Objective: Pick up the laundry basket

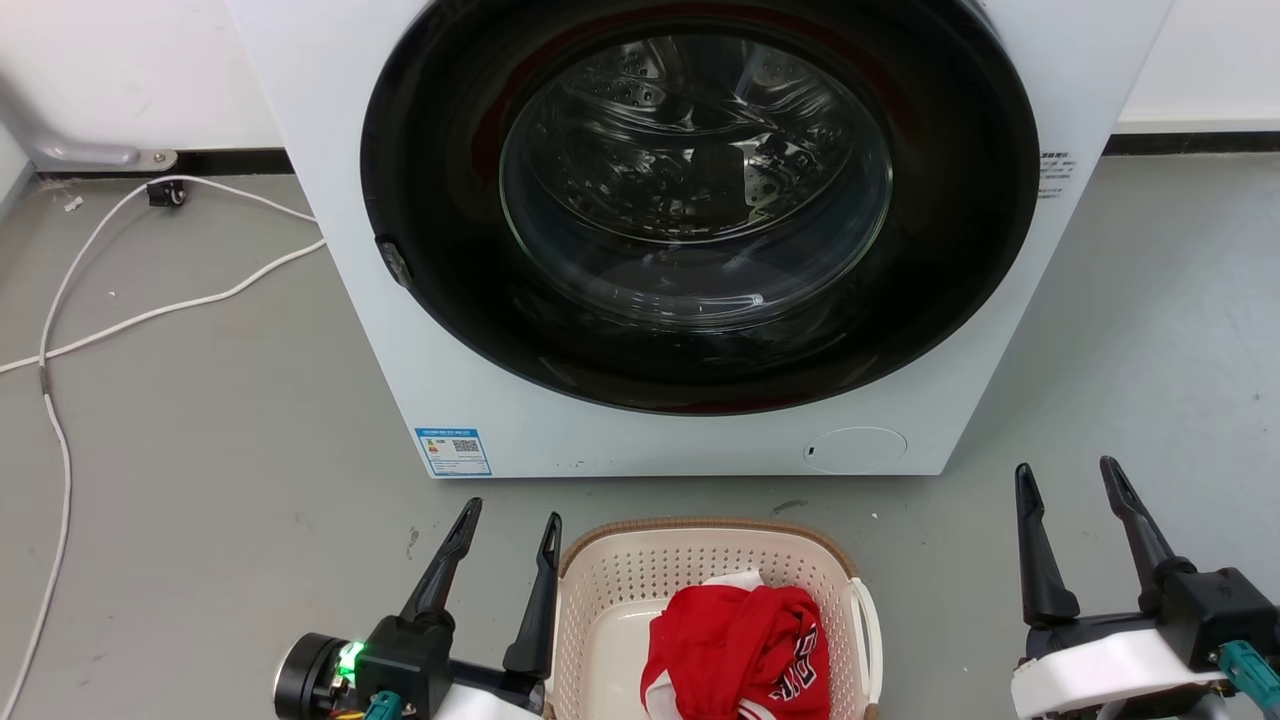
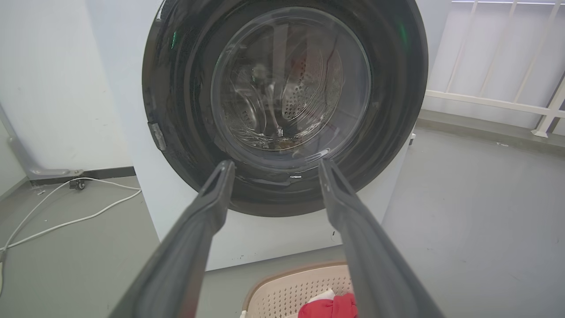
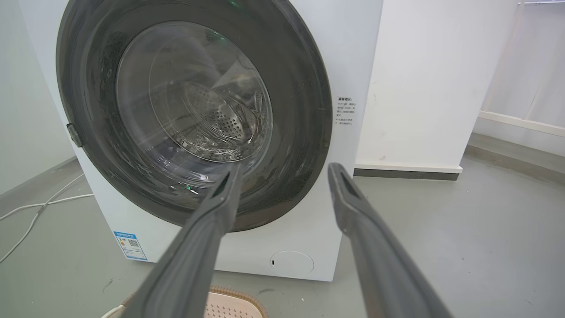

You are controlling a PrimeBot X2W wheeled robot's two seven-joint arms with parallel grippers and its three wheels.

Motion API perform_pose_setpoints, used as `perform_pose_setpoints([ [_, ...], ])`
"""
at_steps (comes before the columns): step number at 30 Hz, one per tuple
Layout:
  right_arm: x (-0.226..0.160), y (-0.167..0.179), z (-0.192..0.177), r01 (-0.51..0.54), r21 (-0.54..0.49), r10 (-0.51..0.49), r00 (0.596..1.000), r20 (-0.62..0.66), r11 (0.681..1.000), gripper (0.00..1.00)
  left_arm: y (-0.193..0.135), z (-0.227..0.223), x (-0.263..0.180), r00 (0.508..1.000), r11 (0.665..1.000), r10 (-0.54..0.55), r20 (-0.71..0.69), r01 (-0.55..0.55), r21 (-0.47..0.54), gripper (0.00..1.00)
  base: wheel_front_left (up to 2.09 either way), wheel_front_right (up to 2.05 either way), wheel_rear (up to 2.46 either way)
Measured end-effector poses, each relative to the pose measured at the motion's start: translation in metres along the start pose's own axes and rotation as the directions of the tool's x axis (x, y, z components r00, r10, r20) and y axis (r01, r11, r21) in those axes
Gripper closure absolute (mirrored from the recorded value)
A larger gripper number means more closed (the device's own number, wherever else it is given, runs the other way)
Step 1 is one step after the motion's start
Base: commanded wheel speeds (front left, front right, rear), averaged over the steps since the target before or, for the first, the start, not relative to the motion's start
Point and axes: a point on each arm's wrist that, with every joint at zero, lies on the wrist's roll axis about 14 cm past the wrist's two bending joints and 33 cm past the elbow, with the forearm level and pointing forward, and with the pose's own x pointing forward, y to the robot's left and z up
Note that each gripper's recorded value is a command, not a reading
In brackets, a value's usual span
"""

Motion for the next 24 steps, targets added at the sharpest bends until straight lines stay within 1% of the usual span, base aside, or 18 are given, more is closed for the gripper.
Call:
perform_pose_setpoints([
  [11,0.002,-0.001,-0.006,0.004,0.009,-0.003,1.000,-0.018,1.000,0.00,0.003,-0.007,0.002,1.000,1.000,0.013,-0.021,-0.012,0.011,0.00,0.00,0.00,0.00],
  [15,0.005,-0.001,-0.014,0.005,0.013,-0.004,0.999,-0.039,1.000,0.00,0.003,-0.006,0.009,1.000,1.000,0.008,-0.015,-0.008,0.020,0.00,0.00,0.00,0.00],
  [20,0.018,0.002,-0.022,-0.007,0.009,0.008,0.998,-0.056,1.000,0.00,0.009,-0.019,0.019,0.999,1.000,0.015,-0.046,-0.014,0.011,0.00,0.00,0.00,0.00],
  [24,0.037,0.009,-0.037,-0.035,0.000,0.034,0.996,-0.084,0.999,0.00,0.018,-0.040,0.037,0.996,1.000,0.018,-0.091,-0.015,0.024,0.00,0.00,0.00,0.00],
])
